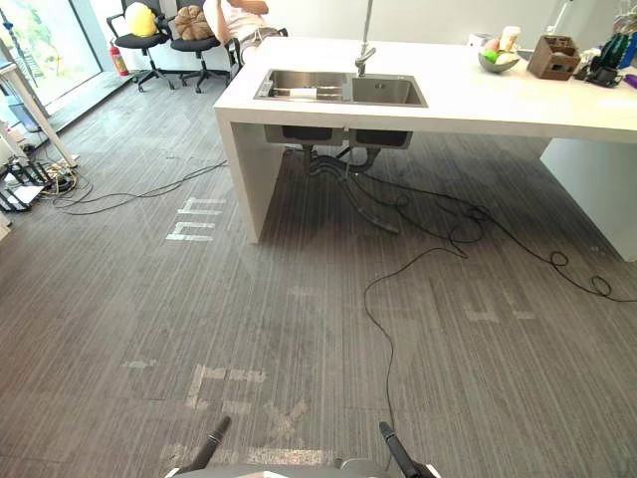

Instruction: Walk over to the sink, pick up the cup, carry it to the dishwasher, place the cup inside the dishwasher, then close the dishwasher door

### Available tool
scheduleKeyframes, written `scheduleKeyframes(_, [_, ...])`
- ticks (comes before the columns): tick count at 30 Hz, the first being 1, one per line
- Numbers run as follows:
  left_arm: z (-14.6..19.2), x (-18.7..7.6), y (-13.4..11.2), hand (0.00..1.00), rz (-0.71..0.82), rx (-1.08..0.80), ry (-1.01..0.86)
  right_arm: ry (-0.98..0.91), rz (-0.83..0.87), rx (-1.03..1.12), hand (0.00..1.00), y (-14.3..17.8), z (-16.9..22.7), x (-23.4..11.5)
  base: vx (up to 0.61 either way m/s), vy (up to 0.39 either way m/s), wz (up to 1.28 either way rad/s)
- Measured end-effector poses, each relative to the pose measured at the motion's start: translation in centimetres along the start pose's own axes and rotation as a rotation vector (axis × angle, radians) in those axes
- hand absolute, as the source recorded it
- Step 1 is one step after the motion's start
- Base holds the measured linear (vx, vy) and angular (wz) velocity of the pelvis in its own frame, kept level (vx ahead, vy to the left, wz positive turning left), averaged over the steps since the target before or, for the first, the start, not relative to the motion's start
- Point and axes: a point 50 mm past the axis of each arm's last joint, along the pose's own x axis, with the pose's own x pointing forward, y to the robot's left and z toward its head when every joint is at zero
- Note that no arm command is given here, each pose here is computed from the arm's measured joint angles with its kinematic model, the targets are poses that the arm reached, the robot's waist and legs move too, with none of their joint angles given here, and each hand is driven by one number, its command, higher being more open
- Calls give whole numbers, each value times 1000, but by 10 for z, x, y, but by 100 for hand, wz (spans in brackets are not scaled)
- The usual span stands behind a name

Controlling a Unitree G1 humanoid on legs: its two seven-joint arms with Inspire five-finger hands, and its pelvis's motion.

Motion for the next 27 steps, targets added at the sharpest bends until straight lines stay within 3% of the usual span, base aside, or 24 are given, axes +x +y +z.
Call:
scheduleKeyframes(2, [-8, 1, -4, 100, -65, -75, 28, 23, 15, 119, 100, -1, -5, 0, 74, 17, 0])
scheduleKeyframes(8, [17, 2, -16, 100, -89, -72, -83, -67, 17, 96, 100, 7, 14, 0, 79, 13, 1])
scheduleKeyframes(14, [42, -5, -25, 100, -112, 17, -158, -245, 166, 20, 100, 61, 65, -9, 24, -22, 20])
scheduleKeyframes(18, [63, -10, -52, 100, -192, 15, -282, -327, 283, 74, 100, 91, 85, -17, -20, -8, 36])
scheduleKeyframes(22, [66, -12, -87, 100, -344, -6, -327, -327, 321, 108, 100, 96, 82, -17, -25, 21, 26])
scheduleKeyframes(27, [60, -7, -102, 100, -289, 158, -320, -294, 287, 110, 100, 84, 67, -13, -30, 18, -5])
